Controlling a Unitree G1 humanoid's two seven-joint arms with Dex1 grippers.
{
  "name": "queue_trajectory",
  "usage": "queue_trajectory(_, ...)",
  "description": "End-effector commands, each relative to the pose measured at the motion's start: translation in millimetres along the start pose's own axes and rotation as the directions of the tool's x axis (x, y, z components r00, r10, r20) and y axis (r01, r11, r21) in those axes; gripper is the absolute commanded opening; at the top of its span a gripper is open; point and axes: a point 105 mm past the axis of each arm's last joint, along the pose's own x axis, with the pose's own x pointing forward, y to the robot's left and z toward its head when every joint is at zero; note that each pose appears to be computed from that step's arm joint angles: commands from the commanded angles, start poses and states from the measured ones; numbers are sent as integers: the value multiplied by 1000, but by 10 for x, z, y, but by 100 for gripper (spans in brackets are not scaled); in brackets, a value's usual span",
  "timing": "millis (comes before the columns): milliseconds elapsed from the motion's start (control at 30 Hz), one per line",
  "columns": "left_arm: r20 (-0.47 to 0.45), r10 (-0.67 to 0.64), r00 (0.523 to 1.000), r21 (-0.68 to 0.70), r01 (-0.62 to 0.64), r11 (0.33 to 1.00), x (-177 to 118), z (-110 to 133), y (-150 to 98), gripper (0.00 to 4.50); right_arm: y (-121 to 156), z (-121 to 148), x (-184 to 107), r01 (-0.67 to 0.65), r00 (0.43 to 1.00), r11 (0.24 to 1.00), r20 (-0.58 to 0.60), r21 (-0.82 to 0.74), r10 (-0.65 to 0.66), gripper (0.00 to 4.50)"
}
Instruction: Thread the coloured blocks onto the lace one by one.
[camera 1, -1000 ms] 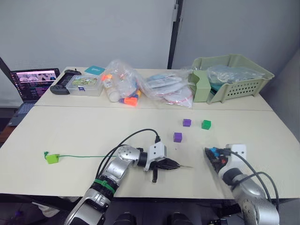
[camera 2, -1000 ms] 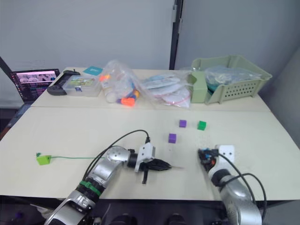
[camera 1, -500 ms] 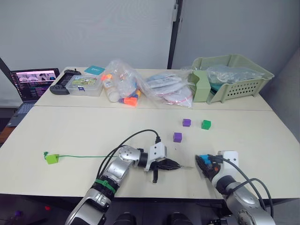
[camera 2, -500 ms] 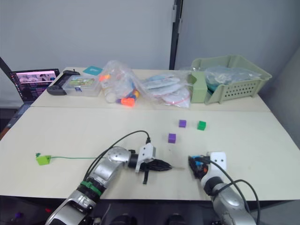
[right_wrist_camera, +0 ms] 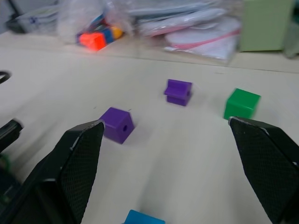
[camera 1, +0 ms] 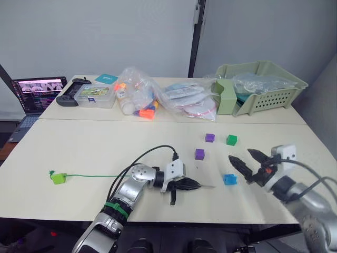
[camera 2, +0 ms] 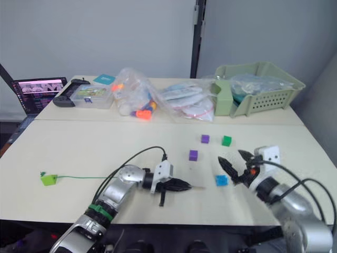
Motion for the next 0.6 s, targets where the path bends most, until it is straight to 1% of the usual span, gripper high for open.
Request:
queue_trajectory(33, 43, 52, 998, 39, -54, 998, -8, 144, 108, 0, 100, 26, -3, -341, 926, 925, -229, -166, 300, 449)
queue_trajectory(67, 45, 56, 997, 39, -58, 998, -6, 151, 114, 0, 94, 13, -24, -411, 889, 891, -300, -191, 346, 449)
queue_trajectory(100, 41, 53, 998, 41, -55, 998, -3, 147, 110, 0, 97, -9, -46, -500, 832, 838, -389, -217, 396, 449)
queue_trajectory(133, 37, 51, 998, 44, -53, 998, -2, 142, 107, 0, 88, -25, -62, -564, 784, 792, -455, -235, 423, 449)
queue_trajectory(167, 33, 50, 998, 45, -52, 998, -2, 137, 107, 0, 76, -35, -68, -607, 748, 754, -501, -251, 435, 449)
queue_trajectory(200, 28, 52, 998, 48, -53, 997, -7, 131, 112, 0, 74, -47, -67, -658, 703, 702, -555, -272, 444, 449)
queue_trajectory(267, 23, 65, 998, 51, -66, 997, -20, 128, 132, 0, 47, -55, -25, -730, 638, 600, -641, -327, 427, 449)
queue_trajectory(333, 22, 74, 997, 51, -75, 996, -30, 118, 132, 0, 28, -83, -2, -774, 589, 533, -697, -342, 408, 449)
queue_trajectory(400, 19, 75, 997, 52, -76, 996, -30, 106, 114, 0, -3, -121, 40, -801, 560, 468, -743, -374, 365, 449)
queue_trajectory(467, 20, 77, 997, 52, -78, 996, -24, 107, 99, 0, -11, -152, 72, -816, 542, 433, -767, -383, 344, 449)
queue_trajectory(600, 21, 75, 997, 50, -76, 996, -8, 105, 57, 0, 12, -188, 168, -810, 557, 410, -768, -418, 316, 449)
